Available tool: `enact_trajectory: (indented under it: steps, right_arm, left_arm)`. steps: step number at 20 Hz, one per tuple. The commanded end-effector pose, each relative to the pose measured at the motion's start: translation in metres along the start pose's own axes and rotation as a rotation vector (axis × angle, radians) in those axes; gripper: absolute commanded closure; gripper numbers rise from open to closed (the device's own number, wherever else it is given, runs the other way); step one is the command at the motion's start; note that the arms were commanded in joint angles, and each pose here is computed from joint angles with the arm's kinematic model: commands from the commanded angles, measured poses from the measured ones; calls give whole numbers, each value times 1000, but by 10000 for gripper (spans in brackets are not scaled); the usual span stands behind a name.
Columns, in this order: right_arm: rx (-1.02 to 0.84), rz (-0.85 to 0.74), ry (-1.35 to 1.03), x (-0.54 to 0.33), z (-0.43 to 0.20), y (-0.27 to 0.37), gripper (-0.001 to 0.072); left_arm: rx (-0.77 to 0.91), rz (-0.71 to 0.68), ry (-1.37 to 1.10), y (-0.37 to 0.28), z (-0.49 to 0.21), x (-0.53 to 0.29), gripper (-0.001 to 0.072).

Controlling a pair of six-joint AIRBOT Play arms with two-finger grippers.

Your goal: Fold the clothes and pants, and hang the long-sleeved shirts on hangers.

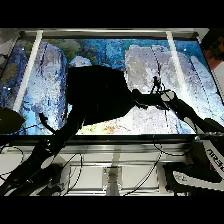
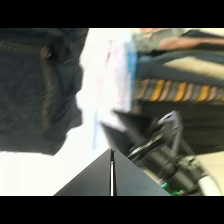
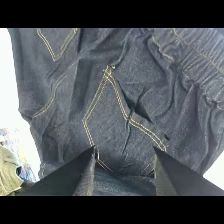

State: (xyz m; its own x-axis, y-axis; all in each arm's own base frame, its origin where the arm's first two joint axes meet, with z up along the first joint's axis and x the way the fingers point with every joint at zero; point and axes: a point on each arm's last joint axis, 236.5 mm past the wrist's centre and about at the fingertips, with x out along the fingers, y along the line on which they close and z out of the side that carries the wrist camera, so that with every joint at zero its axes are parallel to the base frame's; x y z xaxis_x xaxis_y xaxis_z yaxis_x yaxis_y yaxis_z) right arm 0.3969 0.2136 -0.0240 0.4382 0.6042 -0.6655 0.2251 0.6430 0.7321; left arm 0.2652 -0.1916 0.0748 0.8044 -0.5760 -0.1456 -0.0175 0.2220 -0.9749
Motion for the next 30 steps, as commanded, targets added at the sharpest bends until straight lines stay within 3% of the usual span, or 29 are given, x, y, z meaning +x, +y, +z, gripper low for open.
enact_trajectory:
  steps: [1, 4, 5, 6, 7, 13, 14, 15, 16, 17, 18, 19, 26, 30]
  right_arm:
    - [-6, -3, 10, 0, -2, 0, 324]
    - [-27, 21, 17, -4, 1, 15, 335]
    - [-40, 30, 12, -6, 4, 21, 414]
    - [-58, 29, 5, -8, 8, 24, 643]
    - [-71, 23, -2, -8, 10, 23, 677]
    - [-115, -14, 84, -8, -11, 12, 678]
    - [-114, -14, 82, -8, -10, 12, 675]
    - [-113, -13, 76, -8, -9, 13, 661]
    - [-107, -11, 74, -8, -8, 14, 570]
    - [-100, -6, 73, -9, -8, 15, 393]
    - [-100, -7, 71, -8, -7, 15, 271]
    - [-101, -7, 73, -8, -8, 15, 256]
    - [-101, -8, 84, -9, -10, 15, 256]
    - [-103, -9, 98, -9, -14, 14, 256]
  left_arm:
    - [-19, -142, -89, -29, 25, -3, 697]
    - [70, -146, -129, -40, 39, -2, 698]
    - [68, -127, -131, -37, 41, -2, 698]
    - [68, -98, -124, -31, 39, -1, 699]
    - [66, -54, -111, -20, 37, 1, 699]
    - [9, 366, -3, 78, 12, -13, 692]
    - [6, 374, -1, 80, 12, -13, 668]
    - [7, 374, -1, 80, 12, -13, 517]
    - [5, 376, -5, 81, 13, -14, 288]
    - [0, 380, -20, 82, 18, -14, 240]
    - [-8, 387, -40, 84, 24, -14, 240]
    - [-20, 399, -73, 88, 35, -16, 240]
    - [42, 484, -170, 113, 75, -23, 242]
    - [90, 428, -152, 108, 70, -5, 246]
